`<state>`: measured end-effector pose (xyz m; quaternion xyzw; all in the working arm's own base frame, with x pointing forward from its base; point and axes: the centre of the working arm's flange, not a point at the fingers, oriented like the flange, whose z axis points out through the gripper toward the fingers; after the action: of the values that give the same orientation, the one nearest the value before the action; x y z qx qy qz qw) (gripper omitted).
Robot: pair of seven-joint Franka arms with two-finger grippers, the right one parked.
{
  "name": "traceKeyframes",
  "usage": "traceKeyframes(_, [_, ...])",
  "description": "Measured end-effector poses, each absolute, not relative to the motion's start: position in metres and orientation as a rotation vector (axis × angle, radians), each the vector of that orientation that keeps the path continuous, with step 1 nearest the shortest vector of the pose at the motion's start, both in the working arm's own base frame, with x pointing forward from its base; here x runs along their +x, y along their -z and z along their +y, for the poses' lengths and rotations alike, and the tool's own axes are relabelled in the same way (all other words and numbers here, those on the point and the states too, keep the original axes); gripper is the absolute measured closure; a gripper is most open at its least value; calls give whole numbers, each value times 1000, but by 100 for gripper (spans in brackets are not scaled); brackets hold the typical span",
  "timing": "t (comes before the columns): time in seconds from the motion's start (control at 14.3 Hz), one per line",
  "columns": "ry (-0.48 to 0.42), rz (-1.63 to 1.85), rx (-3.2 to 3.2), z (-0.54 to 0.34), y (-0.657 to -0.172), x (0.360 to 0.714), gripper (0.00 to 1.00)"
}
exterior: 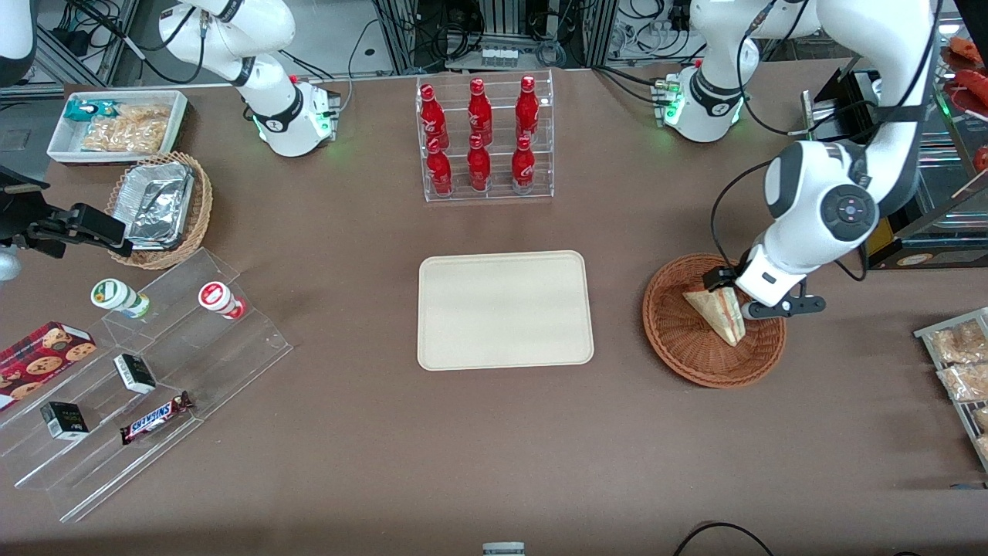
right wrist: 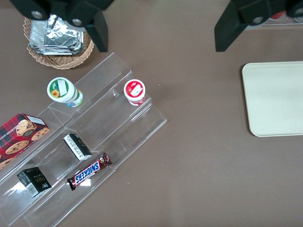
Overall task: Place sandwich from basket to tray
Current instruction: 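Lower the left gripper and close it on the sandwich's crust edge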
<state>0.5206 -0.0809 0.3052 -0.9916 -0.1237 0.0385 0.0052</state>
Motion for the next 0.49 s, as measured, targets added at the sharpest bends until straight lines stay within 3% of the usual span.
traceKeyframes(0.21, [-79,-867,-3005,-93,-300,517,0])
traceKeyframes(0.49, [-1,-1200,-2915,-89,-291,517,0])
